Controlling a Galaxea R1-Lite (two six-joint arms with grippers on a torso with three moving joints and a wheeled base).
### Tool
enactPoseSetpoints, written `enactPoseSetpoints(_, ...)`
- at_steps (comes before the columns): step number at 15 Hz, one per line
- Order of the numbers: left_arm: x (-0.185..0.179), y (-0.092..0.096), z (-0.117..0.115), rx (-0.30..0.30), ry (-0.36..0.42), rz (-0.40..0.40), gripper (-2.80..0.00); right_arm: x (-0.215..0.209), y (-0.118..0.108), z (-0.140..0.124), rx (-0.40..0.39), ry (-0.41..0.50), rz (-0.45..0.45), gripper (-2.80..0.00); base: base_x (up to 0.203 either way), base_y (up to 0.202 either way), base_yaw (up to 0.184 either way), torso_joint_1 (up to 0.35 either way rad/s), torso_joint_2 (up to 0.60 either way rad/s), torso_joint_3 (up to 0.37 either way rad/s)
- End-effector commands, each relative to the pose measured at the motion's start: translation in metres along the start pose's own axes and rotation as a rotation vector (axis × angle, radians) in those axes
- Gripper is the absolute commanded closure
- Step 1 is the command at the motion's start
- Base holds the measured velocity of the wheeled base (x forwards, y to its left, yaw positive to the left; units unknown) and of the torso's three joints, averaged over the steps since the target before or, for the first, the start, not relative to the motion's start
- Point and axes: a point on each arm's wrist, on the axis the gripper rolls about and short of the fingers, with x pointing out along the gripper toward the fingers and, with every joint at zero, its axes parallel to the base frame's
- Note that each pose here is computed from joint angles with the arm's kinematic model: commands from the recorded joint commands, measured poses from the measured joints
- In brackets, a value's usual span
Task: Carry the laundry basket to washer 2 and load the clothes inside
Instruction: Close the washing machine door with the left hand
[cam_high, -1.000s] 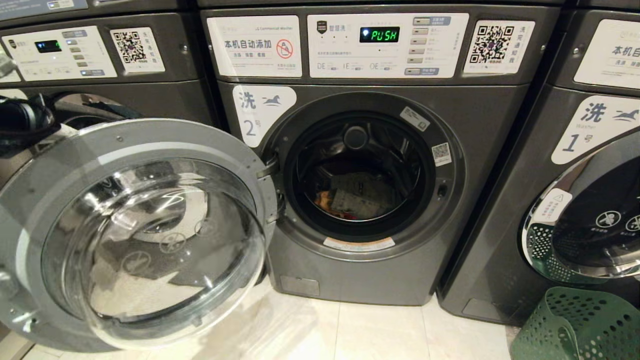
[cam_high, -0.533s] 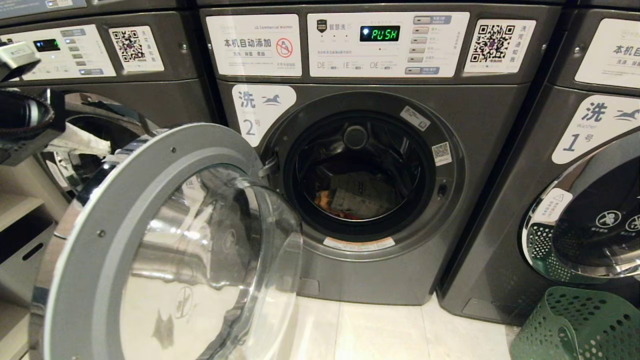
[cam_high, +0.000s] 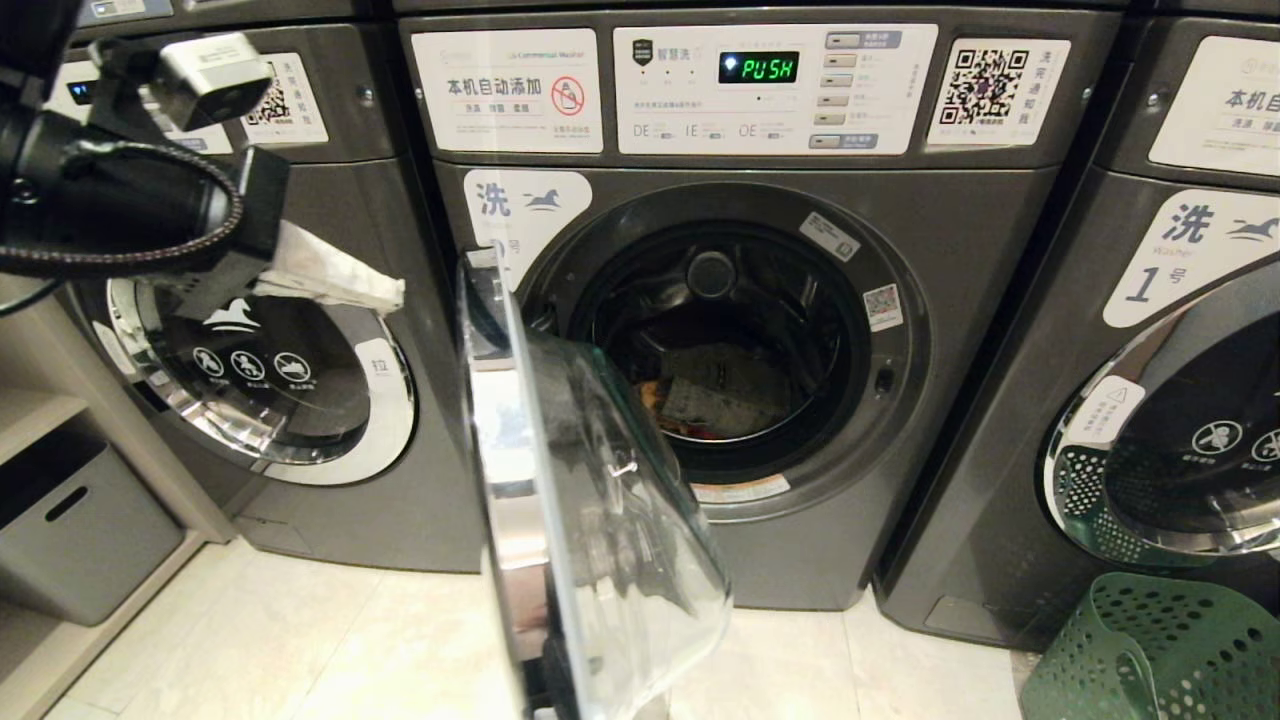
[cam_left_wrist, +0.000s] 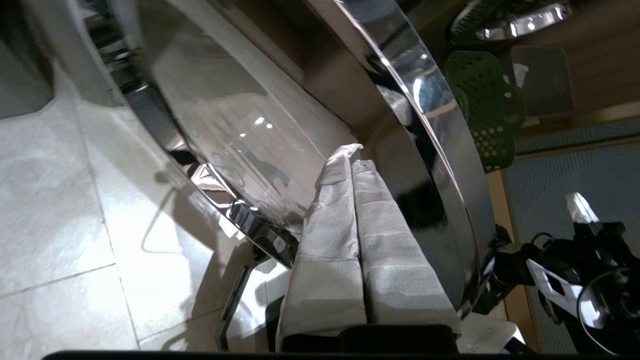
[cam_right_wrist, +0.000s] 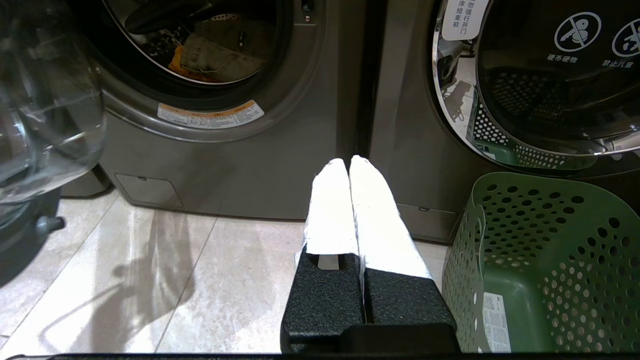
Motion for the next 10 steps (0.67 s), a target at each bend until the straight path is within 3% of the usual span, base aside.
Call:
enactPoseSetpoints(1, 0.039, -0.022, 0.001, 0.051, 0.054, -0.096, 0.0, 0.0, 0.0, 0.0, 0.0, 0.001, 0.0, 0.0, 0.0, 0.0, 0.0, 0.0, 0.0, 0.0)
enactPoseSetpoints(6, 0.118, -0.057, 0.003, 0.132, 0.019, -0.129, 0.0, 0.0, 0.0, 0.001, -0.01, -0.002, -0.001, 0.0, 0.0, 0.0, 0.0, 0.0, 0.0, 0.0)
enactPoseSetpoints(8, 0.14, -0.068, 0.002, 0.16, -0.025, -0.107, 0.0, -0.008, 0.001, 0.028, -0.014, -0.071, 0.019, 0.0, 0.0, 0.0, 0.0, 0.0, 0.0, 0.0)
enactPoseSetpoints(10, 0.158, -0.071, 0.004, 0.173, -0.078, -0.071, 0.0, -0.007, 0.002, 0.061, -0.007, -0.034, 0.036, 0.0, 0.0, 0.0, 0.0, 0.0, 0.0, 0.0)
